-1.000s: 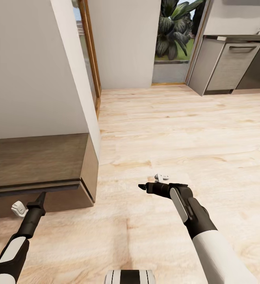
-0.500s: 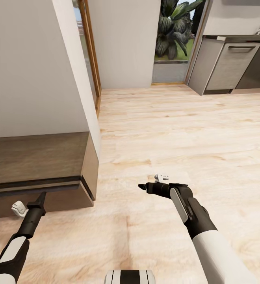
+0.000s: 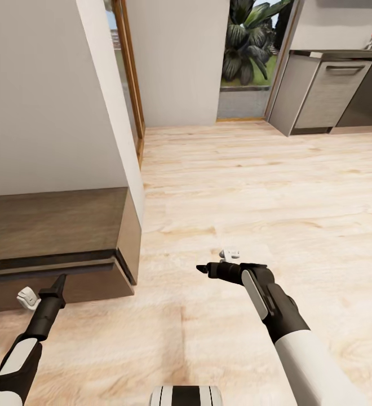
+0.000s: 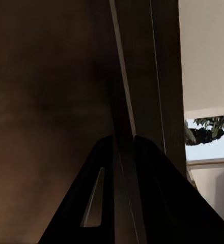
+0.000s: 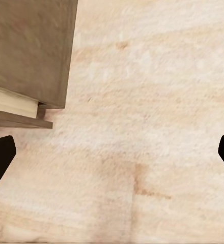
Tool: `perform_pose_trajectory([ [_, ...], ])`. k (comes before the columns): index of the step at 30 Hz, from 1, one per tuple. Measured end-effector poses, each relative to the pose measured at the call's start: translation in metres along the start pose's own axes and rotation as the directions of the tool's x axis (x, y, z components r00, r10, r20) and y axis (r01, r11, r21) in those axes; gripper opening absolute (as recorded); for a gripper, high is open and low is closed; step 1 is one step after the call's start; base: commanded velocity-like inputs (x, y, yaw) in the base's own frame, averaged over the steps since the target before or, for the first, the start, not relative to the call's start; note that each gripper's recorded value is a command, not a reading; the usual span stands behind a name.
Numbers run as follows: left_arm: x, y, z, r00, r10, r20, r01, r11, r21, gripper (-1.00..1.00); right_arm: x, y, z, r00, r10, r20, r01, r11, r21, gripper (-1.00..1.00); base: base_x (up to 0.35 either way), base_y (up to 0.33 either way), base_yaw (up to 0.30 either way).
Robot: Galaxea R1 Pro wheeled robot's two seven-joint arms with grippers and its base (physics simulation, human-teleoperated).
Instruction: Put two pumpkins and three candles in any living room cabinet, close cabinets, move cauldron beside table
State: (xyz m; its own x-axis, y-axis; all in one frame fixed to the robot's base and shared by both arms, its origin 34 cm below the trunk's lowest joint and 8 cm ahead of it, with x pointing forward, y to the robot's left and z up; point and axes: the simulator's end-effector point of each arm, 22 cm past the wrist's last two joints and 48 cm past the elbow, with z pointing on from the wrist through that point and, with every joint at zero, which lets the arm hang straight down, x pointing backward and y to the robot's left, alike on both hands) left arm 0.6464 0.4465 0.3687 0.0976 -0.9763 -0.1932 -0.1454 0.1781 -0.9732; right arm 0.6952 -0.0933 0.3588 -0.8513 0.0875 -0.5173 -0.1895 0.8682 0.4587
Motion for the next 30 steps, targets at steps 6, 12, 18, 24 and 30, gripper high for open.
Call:
perform_pose_trajectory([
  [6, 0.0005, -0.0003, -0.0002, 1.0, -0.001, -0.001, 0.001, 1.0, 0.002, -1.0, 0.0006, 0.0002, 0.0, 1.0, 0.0, 0.0, 0.0, 1.0, 0.0, 1.0, -0.042, 0.0, 0.0],
  [12, 0.0005, -0.0002, -0.0011, 1.0, -0.003, 0.0, 0.003, 1.0, 0.006, -1.0, 0.0007, 0.0001, 0.0, 1.0, 0.0, 0.0, 0.0, 1.0, 0.0, 1.0, -0.004, 0.0, 0.0],
  [18, 0.0008, -0.0003, 0.0002, 1.0, 0.002, -0.003, -0.002, 1.0, 0.0, -1.0, 0.0004, 0.0, 0.0, 1.0, -0.001, 0.002, 0.001, 1.0, 0.0, 1.0, -0.048, 0.0, 0.0],
  [24, 0.0009, -0.0003, 0.0003, 1.0, 0.002, -0.003, -0.002, 1.0, 0.0, -1.0, 0.0003, -0.0003, 0.0, 1.0, -0.001, 0.002, 0.001, 1.0, 0.0, 1.0, -0.048, 0.0, 0.0],
  [30, 0.0014, -0.0004, 0.0004, 1.0, 0.002, -0.004, -0.002, 1.0, 0.0, -1.0, 0.0005, -0.0004, 0.0, 1.0, -0.001, 0.001, 0.001, 1.0, 0.001, 1.0, -0.069, 0.0, 0.0],
])
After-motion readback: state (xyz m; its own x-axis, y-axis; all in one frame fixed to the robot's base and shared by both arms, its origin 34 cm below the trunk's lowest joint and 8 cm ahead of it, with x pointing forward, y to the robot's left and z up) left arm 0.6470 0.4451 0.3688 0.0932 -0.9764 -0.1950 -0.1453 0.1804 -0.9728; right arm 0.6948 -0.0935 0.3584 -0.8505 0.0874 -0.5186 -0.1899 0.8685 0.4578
